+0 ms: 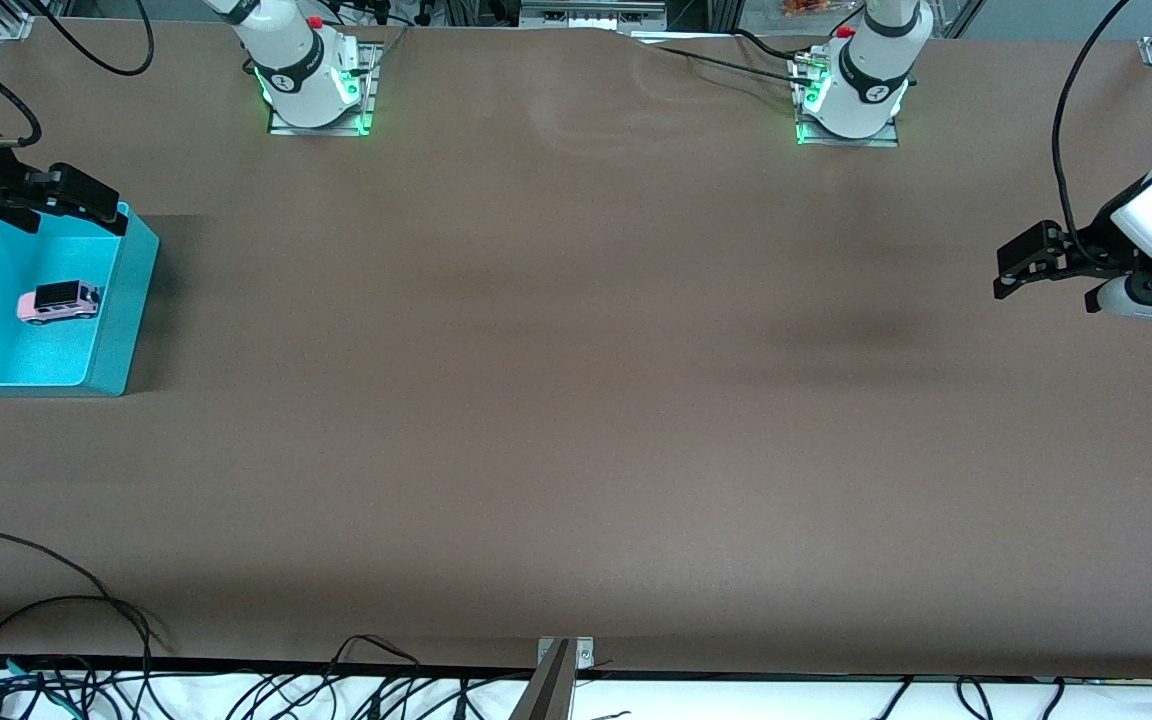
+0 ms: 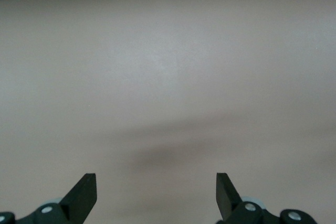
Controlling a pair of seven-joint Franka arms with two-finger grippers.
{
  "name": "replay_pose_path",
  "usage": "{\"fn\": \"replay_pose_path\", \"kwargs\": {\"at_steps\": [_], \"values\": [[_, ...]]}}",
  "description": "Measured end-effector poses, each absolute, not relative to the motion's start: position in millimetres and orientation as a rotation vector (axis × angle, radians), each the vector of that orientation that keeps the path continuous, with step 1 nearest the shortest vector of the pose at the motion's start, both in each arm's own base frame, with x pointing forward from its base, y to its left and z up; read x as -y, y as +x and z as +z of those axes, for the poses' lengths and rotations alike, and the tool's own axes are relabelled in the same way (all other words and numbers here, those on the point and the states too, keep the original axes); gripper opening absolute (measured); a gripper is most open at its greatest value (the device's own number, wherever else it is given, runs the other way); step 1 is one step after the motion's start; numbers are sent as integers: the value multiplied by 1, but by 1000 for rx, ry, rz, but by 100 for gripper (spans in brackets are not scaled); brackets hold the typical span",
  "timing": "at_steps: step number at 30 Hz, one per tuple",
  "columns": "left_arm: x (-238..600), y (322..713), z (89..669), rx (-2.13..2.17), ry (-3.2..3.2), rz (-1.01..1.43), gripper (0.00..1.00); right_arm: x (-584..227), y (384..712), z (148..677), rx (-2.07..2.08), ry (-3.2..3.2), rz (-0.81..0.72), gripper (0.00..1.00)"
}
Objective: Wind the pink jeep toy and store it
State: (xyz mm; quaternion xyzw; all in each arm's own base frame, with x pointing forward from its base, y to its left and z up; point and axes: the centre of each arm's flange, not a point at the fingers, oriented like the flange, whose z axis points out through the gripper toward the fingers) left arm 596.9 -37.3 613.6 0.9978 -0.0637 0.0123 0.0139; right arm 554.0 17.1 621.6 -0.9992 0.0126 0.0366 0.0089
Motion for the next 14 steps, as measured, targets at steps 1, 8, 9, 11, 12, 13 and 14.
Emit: {"fn": "replay_pose_path", "kwargs": {"at_steps": [1,8,9,11,12,13,14], "values": [[37,597,614,198,3107,38,100,-17,554,622,-39,-3121,114,100],[39,597,614,204,3107,39,100,-17,554,622,-38,-3122,114,100],[40,597,614,205,3106,39,100,-17,554,622,-38,-3122,114,100],[40,597,614,205,3106,39,100,-17,554,622,-38,-3122,114,100],[40,597,614,205,3106,39,100,-17,554,622,-38,-3122,114,100],[40,597,614,205,3106,39,100,-17,554,622,-38,-3122,114,100],[40,597,614,205,3107,39,100,-17,554,622,-38,-3122,114,100]]}}
